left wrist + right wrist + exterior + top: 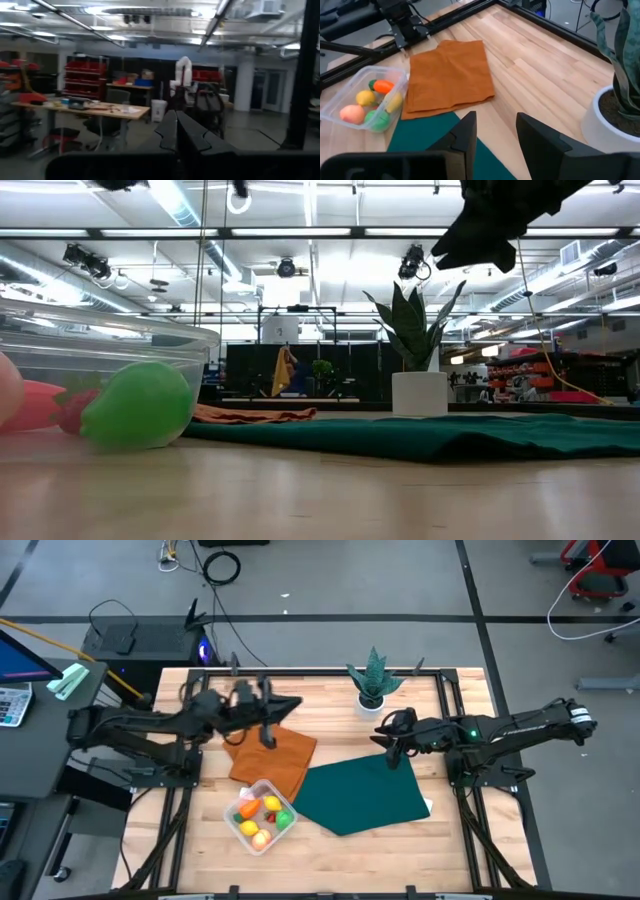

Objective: Pick and placing Produce into tupperware
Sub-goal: Return to Home Position

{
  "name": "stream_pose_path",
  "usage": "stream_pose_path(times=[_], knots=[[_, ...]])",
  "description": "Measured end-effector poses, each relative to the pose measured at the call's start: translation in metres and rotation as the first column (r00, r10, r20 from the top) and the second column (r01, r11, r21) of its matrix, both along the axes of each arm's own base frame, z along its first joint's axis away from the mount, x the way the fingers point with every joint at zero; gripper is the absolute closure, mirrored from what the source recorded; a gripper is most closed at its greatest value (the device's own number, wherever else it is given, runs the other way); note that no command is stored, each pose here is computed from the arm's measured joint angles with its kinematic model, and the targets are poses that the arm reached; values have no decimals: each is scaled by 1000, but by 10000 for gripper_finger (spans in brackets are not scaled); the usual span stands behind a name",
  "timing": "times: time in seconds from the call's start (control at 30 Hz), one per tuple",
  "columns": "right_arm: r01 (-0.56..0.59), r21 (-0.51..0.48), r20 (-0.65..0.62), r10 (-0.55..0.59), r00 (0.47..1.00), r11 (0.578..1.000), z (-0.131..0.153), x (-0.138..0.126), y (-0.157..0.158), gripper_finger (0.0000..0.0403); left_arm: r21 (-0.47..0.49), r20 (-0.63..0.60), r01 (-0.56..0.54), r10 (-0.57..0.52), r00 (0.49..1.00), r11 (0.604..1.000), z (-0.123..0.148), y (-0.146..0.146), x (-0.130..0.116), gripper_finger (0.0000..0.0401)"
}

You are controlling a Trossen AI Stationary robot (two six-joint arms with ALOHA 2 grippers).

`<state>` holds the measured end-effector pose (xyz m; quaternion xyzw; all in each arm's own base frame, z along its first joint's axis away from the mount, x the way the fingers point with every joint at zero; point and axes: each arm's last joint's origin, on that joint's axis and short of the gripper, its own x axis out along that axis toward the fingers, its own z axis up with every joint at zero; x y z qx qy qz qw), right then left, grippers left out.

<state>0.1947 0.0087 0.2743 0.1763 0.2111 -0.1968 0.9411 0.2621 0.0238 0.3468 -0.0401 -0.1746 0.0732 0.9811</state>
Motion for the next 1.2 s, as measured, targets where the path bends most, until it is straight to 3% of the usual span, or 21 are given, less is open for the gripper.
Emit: stream_pose_path(times=[0.23,0.43,0.6,1.03,1.2], knots=[[13,12,6,-13,1000,1000,0,2,0,298,-14,-3,-71,71,997,997,-27,-8,-50,384],[20,16,6,-20,1000,1000,-1,1,0,298,-3,-4,-113,113,994,994,-40,-8,-79,396],[33,40,14,-33,999,999,-1,1,0,298,-17,-8,-138,138,990,990,-55,-8,-100,383],[30,34,9,-31,999,999,-1,1,0,298,-50,-30,-79,78,997,996,-93,-12,-139,386],[30,34,9,-30,1000,999,-1,1,0,298,-75,-46,-183,180,983,980,-103,-9,-147,389]])
